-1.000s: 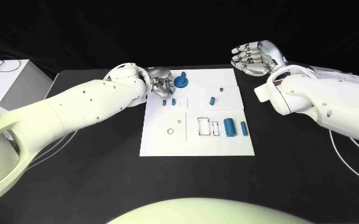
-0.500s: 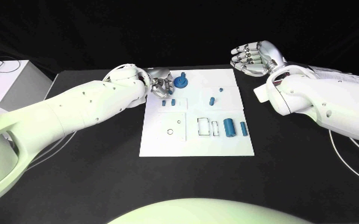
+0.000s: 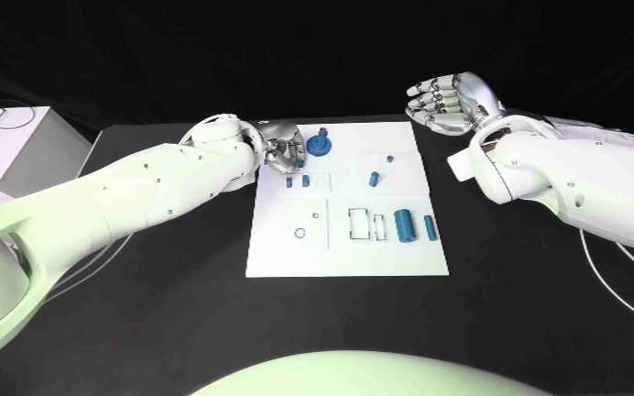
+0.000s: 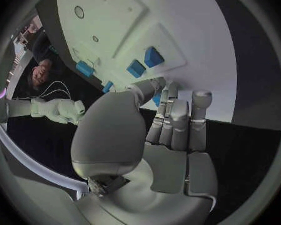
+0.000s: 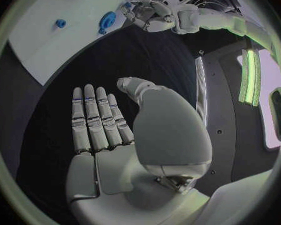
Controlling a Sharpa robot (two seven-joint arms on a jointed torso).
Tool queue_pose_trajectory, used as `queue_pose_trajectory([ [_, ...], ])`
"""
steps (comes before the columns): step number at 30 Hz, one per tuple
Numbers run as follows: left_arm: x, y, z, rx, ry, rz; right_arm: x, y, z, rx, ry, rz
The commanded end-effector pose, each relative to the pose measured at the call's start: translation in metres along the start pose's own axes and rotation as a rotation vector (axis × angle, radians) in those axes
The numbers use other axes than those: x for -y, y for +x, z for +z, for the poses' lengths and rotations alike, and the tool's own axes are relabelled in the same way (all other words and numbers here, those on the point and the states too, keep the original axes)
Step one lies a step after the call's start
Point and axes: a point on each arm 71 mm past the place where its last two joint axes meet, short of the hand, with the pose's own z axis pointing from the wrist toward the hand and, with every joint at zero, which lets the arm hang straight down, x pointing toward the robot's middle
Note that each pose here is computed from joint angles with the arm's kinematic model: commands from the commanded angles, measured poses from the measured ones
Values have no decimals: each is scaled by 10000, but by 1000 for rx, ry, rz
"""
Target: Assemble the parts on the task board
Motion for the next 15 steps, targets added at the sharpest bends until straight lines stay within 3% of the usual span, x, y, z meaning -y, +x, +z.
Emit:
queue_pose_trajectory([
  [1,-7,-5,-2,5,-7,2,-8,7,-1,-6,-13,-2],
  [9,-55,-18,-18,20,-20,0,9,4,-3,-14,-10,-13],
  [15,-135,-45,-47,38,-35,-15,52,2,6,-56,-3,-49],
])
